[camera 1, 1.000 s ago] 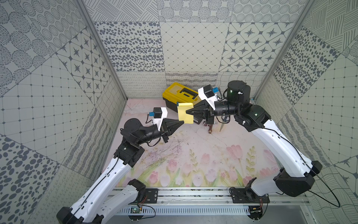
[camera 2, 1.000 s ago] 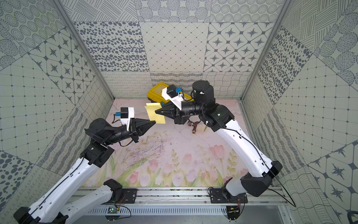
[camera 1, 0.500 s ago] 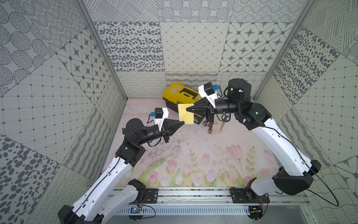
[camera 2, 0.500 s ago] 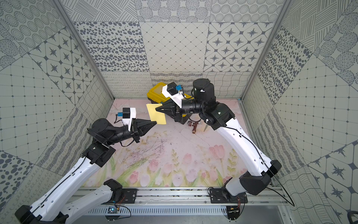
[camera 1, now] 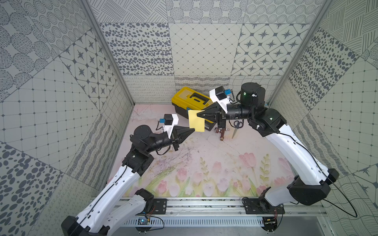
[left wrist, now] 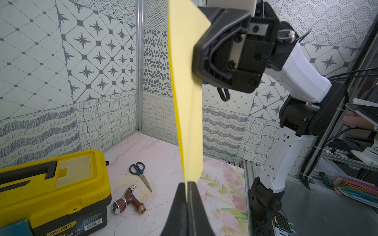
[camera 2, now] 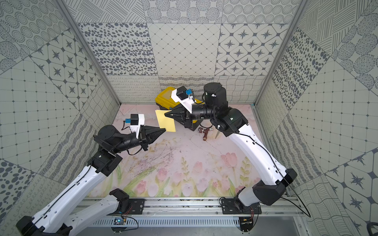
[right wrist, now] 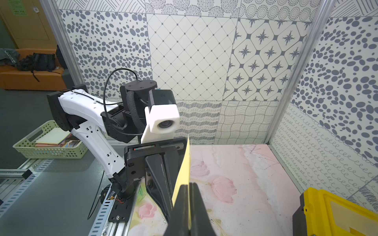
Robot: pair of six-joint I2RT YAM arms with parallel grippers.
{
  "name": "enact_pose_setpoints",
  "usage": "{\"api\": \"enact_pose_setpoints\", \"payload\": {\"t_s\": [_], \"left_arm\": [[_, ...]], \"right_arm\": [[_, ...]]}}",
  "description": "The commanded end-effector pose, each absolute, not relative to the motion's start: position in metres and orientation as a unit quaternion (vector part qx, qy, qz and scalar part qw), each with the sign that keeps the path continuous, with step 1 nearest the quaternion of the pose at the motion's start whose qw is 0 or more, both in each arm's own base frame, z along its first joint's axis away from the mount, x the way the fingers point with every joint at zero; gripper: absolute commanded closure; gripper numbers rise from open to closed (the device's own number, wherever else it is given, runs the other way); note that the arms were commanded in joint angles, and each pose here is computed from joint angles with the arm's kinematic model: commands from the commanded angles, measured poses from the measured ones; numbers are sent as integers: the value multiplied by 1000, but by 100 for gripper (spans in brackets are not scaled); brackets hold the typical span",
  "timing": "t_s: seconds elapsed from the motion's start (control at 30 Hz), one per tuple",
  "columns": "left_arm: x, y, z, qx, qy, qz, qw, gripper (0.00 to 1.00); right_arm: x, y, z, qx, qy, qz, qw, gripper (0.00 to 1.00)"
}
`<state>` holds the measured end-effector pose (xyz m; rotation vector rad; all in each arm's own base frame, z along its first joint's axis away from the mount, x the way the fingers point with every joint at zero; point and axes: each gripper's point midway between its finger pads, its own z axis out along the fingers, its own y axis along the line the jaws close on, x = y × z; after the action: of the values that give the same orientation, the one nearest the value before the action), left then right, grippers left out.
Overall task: Fold the square paper along the opposite sides
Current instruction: Smooth out the paper.
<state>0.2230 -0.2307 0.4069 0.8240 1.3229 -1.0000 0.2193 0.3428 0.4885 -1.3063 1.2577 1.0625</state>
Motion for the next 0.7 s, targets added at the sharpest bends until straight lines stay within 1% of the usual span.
{"api": "enact_pose_setpoints", "payload": {"t_s": [0.0,0.03,0.2,0.23,0.27,0.3,0.33,0.37,0.4,0.47,0.57,0.67], "left_arm": [[220,-232,399,360,579,-436,587,100],[220,-232,398,359,581,-436,586,100],[221,-232,392,353,589,-437,581,100],[222,-231,389,349,592,-438,580,100],[222,-231,387,345,595,-439,578,100],[223,-230,383,340,599,-441,575,100],[224,-230,378,333,605,-445,570,100],[225,-230,374,326,610,-450,565,100],[227,-230,367,315,617,-457,558,100],[232,-232,353,289,633,-477,537,100],[244,-239,324,238,666,-516,484,100],[260,-248,289,172,705,-553,411,100]], "right_arm": [[218,336,518,-536,486,426,543,91],[219,336,517,-535,487,424,544,99],[219,334,518,-531,492,423,545,100],[225,334,518,-524,501,415,550,87],[228,332,519,-518,505,407,558,70],[231,331,519,-512,508,400,565,48],[235,328,523,-500,511,392,579,23],[240,326,526,-483,517,387,592,11],[245,321,530,-463,522,380,608,3],[252,310,536,-425,530,369,634,3],[262,289,539,-358,551,356,665,3],[271,272,522,-304,576,352,672,3]]}}
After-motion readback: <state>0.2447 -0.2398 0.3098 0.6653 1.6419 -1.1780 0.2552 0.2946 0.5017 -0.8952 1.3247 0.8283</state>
